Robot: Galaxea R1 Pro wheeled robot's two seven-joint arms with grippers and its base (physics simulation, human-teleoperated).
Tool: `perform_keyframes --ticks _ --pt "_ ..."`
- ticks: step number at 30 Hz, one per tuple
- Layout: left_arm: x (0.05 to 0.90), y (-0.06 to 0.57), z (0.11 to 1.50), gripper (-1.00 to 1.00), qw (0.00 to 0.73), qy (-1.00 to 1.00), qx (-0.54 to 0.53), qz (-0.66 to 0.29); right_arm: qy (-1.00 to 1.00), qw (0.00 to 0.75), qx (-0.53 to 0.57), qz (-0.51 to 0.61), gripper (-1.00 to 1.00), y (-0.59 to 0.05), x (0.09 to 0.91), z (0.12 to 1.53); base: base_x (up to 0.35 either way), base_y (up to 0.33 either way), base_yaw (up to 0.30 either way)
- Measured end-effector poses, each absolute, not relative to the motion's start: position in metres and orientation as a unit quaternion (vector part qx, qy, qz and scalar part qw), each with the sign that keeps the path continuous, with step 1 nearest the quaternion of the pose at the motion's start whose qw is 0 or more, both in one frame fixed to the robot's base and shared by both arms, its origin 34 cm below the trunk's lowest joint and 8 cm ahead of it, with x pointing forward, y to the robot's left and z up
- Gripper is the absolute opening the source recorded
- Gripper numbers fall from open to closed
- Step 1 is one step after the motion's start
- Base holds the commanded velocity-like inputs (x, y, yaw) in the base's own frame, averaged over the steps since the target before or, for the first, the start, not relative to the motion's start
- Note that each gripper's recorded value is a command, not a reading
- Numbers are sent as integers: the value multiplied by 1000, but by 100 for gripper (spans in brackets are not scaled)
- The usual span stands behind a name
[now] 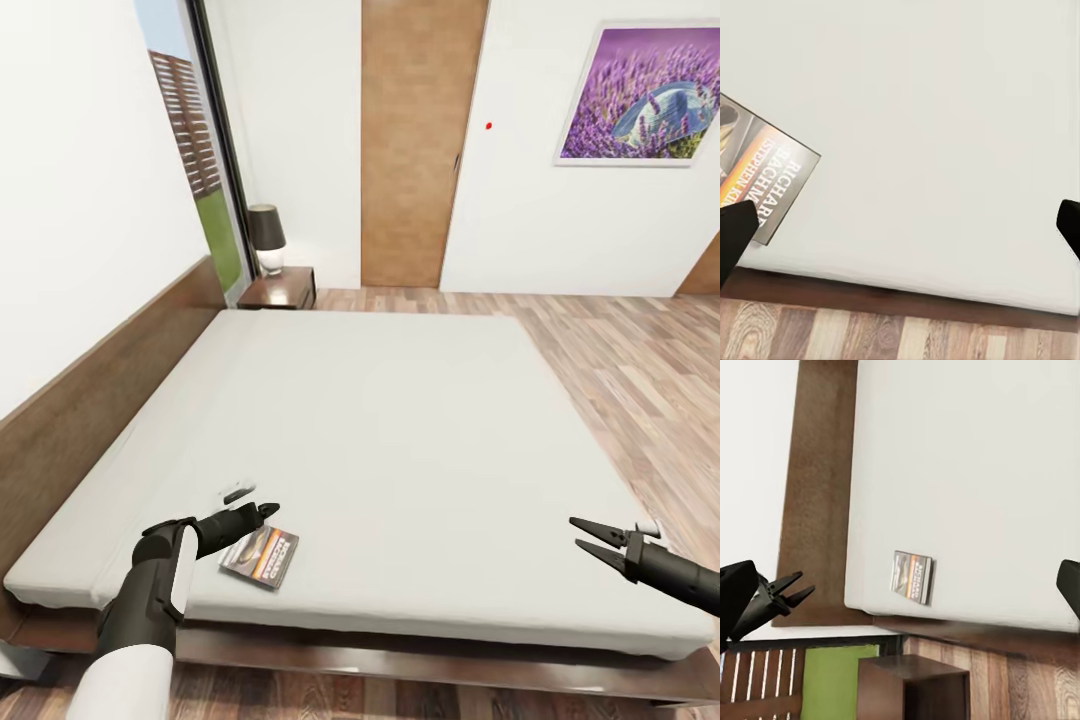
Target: In the bedroom, move the book from the bed onto either nightstand, and place the two sandals side by side next to the bed.
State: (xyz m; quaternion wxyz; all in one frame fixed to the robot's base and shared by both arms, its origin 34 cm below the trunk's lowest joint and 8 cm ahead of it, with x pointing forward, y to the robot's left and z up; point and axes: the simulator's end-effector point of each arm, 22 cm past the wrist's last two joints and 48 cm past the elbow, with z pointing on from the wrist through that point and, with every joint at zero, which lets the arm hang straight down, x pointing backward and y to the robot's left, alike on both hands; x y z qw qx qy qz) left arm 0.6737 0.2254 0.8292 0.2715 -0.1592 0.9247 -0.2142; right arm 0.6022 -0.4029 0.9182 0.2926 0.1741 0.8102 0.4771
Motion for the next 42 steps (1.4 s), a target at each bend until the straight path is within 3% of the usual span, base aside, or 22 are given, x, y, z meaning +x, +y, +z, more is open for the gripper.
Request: perform_keyframes --ticks 19,42 --pt "674 225 829 100 271 925 -159 -214 808 291 175 481 100 -399 603 917 101 -81 0" --pt "678 228 822 100 273 925 -158 -210 806 290 176 485 100 -392 606 907 5 -4 0"
